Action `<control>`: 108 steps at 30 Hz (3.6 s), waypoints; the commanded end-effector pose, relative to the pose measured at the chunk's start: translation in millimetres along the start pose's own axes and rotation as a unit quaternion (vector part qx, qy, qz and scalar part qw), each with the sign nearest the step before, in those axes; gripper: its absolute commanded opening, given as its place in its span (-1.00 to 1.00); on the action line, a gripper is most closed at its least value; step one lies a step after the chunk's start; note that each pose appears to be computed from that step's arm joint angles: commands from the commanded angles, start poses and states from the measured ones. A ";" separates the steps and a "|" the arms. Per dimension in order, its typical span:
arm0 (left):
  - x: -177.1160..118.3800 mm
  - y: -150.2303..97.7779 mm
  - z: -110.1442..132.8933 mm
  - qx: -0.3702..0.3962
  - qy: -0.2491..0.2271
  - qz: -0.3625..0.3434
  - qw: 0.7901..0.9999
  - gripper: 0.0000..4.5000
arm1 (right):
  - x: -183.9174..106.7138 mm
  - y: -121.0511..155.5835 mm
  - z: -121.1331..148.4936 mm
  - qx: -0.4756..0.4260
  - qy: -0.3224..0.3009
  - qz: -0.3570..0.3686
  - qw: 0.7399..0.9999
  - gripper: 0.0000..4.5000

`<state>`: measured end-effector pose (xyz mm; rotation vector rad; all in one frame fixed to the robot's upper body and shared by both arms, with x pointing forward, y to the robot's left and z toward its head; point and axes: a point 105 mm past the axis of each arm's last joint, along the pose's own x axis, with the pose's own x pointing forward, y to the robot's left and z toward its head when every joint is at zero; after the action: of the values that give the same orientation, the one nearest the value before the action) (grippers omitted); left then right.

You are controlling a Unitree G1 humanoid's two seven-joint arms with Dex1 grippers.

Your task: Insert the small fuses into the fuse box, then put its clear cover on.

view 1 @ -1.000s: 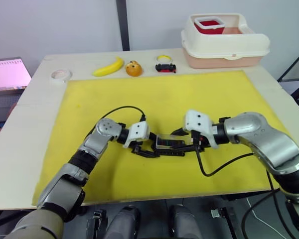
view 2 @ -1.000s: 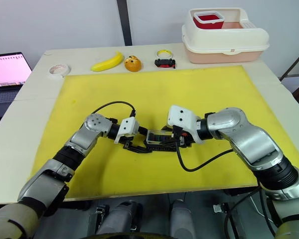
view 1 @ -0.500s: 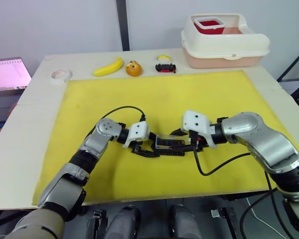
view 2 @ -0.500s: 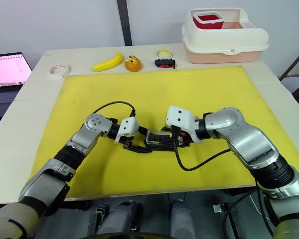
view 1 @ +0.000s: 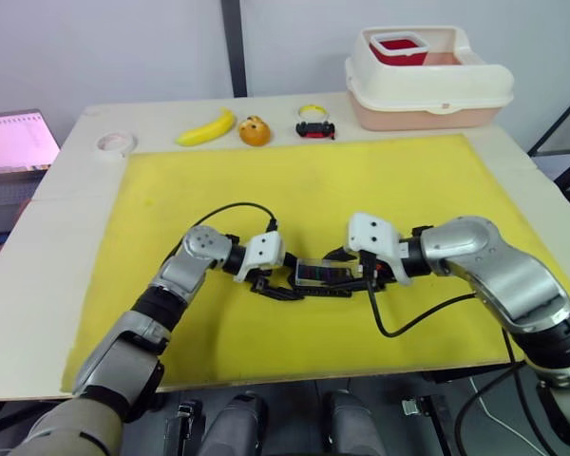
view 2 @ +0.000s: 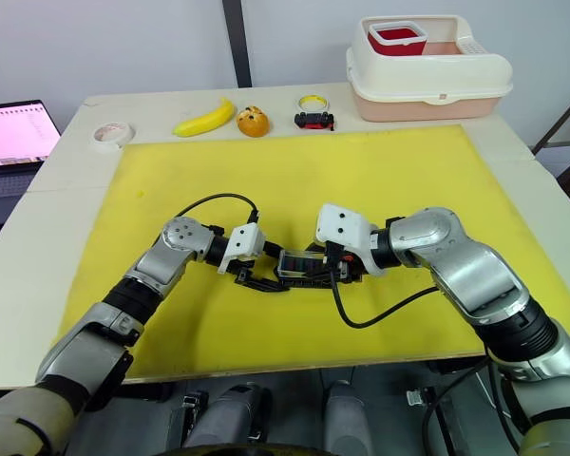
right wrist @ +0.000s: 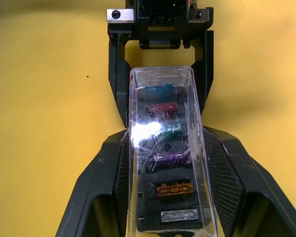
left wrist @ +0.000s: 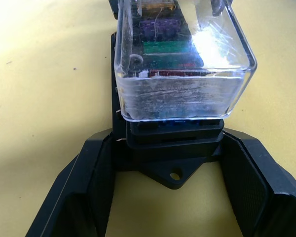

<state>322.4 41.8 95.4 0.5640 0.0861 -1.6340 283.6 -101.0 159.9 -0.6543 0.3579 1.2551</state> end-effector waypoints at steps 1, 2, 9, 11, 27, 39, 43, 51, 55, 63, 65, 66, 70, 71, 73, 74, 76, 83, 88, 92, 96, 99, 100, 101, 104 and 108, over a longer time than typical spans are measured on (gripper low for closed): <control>-4.7 7.6 -1.6 0.002 0.017 0.018 1.000 0.13 | 0.7 0.3 1.0 -0.007 -0.002 -0.002 1.000 -0.27; -4.6 7.8 -1.3 0.002 0.016 0.018 1.000 0.13 | 0.6 0.2 1.3 -0.008 -0.003 -0.002 1.000 -0.27; -3.8 6.7 -0.1 0.002 0.015 0.017 1.000 0.13 | 0.7 -0.1 3.2 -0.015 -0.008 -0.004 1.000 -0.27; -3.6 6.2 0.5 0.002 0.014 0.016 1.000 0.13 | 0.2 0.1 3.9 -0.015 -0.011 -0.003 1.000 -0.27; -3.9 6.4 1.5 0.003 0.014 0.014 1.000 0.13 | -1.4 -3.4 -10.8 0.013 0.007 0.000 1.000 -0.27; -1.8 4.5 2.0 0.007 0.011 0.013 1.000 0.13 | 3.8 -4.2 -16.5 0.018 0.033 0.017 0.999 -0.27; -1.3 4.8 2.0 0.006 0.011 0.014 1.000 0.13 | 4.9 -5.5 -22.3 0.020 0.044 0.016 0.999 -0.27; -1.0 6.3 1.7 0.000 0.008 0.020 1.000 0.13 | 2.5 2.9 -24.6 0.024 0.038 0.013 0.999 -0.27; -0.9 5.6 1.6 0.000 0.008 0.018 1.000 0.13 | 1.7 -0.4 -20.7 0.022 0.026 0.000 0.999 -0.27; 0.3 5.7 2.4 0.001 0.007 0.017 1.000 0.13 | 0.3 -5.4 -14.5 0.013 0.018 -0.010 1.000 0.20; 0.5 5.7 2.7 0.001 0.006 0.016 1.000 0.13 | -0.7 -5.9 -11.6 0.008 0.015 -0.011 1.000 0.53; 0.5 5.7 2.8 0.001 0.006 0.016 1.000 0.13 | -1.2 -6.3 -10.4 0.006 0.014 -0.013 1.000 0.78; 0.6 3.8 2.5 0.000 0.005 0.012 1.000 0.13 | -4.9 -9.5 -5.7 -0.005 0.011 -0.023 1.000 0.99; 0.7 3.6 2.5 -0.001 0.005 0.012 1.000 0.13 | -5.5 -9.6 -5.6 -0.007 0.012 -0.023 1.000 0.99; 1.0 3.9 2.9 -0.001 0.004 0.012 1.000 0.13 | -6.6 -9.5 -5.4 -0.009 0.013 -0.024 1.000 0.99; 1.2 4.0 3.0 -0.001 0.004 0.012 1.000 0.13 | -7.2 -9.7 -5.0 -0.009 0.012 -0.026 1.000 0.99; 1.2 4.1 3.1 -0.001 0.003 0.012 1.000 0.13 | -8.0 -10.3 -3.8 -0.011 0.011 -0.029 0.999 0.99; 2.2 4.7 3.5 -0.001 0.003 0.011 1.000 0.13 | -13.0 -13.5 3.5 -0.017 0.001 -0.037 0.999 0.99; 3.0 3.7 4.2 0.000 0.001 0.008 1.000 0.13 | -15.8 -15.6 3.4 -0.020 0.002 -0.046 0.999 0.99; 3.5 3.9 4.7 0.000 0.001 0.006 1.000 0.13 | -15.7 -17.0 2.3 -0.020 0.003 -0.049 0.999 0.99; 3.5 4.0 4.6 0.000 0.001 0.005 1.000 0.13 | -15.9 -18.4 2.5 -0.018 0.001 -0.054 0.998 0.99; 3.3 4.1 4.6 0.000 0.001 0.005 1.000 0.13 | -16.0 -15.7 4.6 -0.013 -0.006 -0.046 0.999 0.99; 3.3 4.2 4.6 0.000 0.001 0.005 1.000 0.13 | -16.5 -12.8 8.0 -0.011 -0.015 -0.038 0.999 0.99; 3.2 4.2 4.6 0.000 0.001 0.005 1.000 0.13 | -17.2 -10.1 11.8 -0.009 -0.025 -0.031 0.999 0.99; 3.0 4.2 4.7 0.000 0.001 0.006 1.000 0.13 | -22.6 -3.2 25.9 -0.011 -0.069 -0.015 0.997 0.99; 2.4 4.4 5.0 0.000 0.002 0.007 1.000 0.13 | -25.4 -2.4 33.6 0.012 -0.128 -0.026 0.991 0.88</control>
<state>322.3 37.5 96.2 0.5564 0.0949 -1.6371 279.1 -101.9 189.3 -0.4970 0.2147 1.2626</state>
